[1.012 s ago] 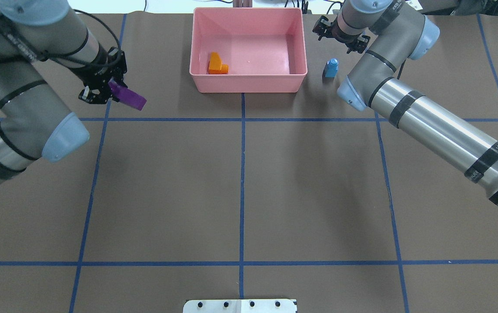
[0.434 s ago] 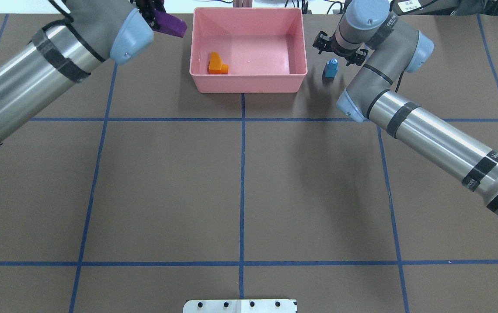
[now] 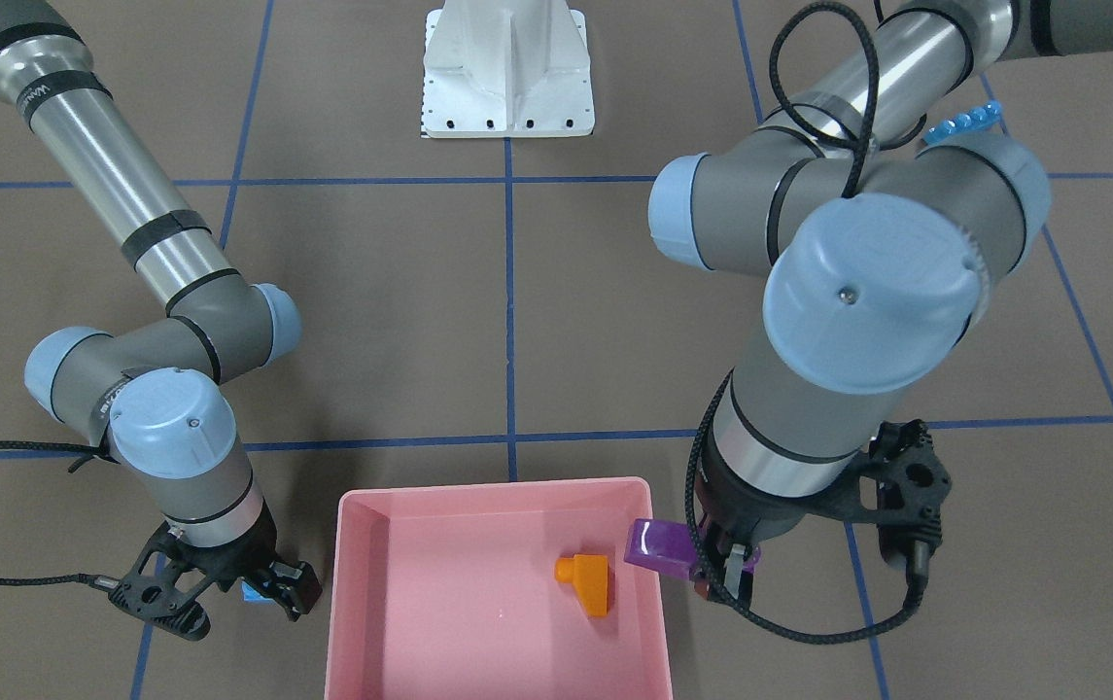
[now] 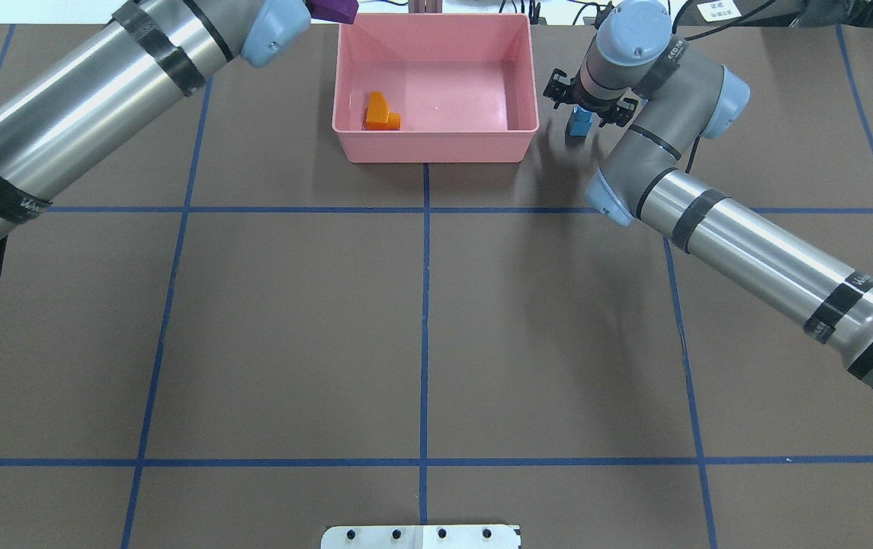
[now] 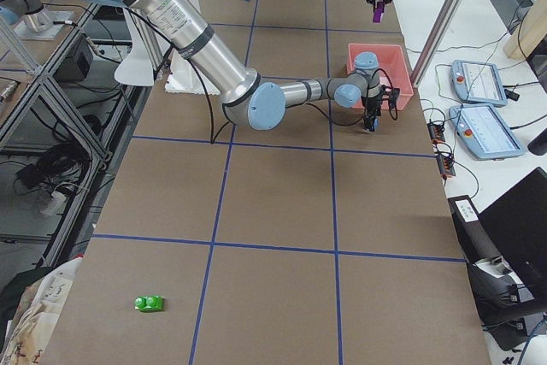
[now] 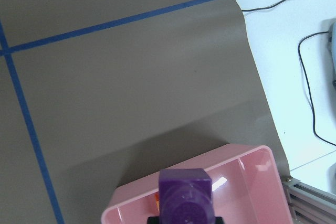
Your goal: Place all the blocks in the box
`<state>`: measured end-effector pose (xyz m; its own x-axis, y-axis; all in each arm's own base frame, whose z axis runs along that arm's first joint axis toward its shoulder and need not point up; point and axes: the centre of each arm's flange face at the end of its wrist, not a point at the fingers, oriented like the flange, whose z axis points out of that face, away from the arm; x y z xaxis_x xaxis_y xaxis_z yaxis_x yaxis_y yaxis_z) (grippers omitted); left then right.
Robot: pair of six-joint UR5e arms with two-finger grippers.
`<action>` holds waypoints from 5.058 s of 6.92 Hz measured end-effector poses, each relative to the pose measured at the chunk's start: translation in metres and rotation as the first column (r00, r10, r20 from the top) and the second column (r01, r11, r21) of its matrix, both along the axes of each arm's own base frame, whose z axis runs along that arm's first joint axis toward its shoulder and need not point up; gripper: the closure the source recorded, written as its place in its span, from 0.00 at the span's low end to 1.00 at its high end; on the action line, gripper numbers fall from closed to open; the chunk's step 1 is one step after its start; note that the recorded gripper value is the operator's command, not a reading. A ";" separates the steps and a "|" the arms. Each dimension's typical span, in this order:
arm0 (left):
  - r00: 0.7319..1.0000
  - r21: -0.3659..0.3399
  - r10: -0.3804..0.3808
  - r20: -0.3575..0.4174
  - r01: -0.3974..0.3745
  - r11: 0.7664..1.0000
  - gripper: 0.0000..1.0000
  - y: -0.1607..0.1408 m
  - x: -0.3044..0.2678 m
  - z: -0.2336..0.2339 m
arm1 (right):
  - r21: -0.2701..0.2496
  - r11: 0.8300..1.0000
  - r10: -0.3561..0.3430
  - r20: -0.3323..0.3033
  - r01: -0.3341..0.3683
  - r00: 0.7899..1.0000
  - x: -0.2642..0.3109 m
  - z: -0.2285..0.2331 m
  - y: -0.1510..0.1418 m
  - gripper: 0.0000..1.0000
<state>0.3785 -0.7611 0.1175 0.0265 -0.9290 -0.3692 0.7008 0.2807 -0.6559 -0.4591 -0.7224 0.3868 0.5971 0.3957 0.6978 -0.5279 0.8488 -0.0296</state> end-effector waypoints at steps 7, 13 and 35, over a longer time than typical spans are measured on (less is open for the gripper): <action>0.999 0.128 0.034 -0.023 -0.031 0.991 0.00 0.014 0.055 -0.007 | 0.015 0.999 0.039 0.124 -0.041 0.991 0.082 -0.084 -0.046 1.00; 0.880 0.495 0.458 0.125 -0.455 0.740 0.00 0.227 -0.127 0.155 | -0.003 0.996 0.082 0.214 -0.084 0.973 -0.055 -0.236 0.045 0.00; -0.147 0.393 0.543 0.827 -0.540 -0.744 0.68 0.583 -0.194 0.568 | 0.014 0.767 -0.640 -0.028 0.641 0.767 0.347 0.123 0.369 0.00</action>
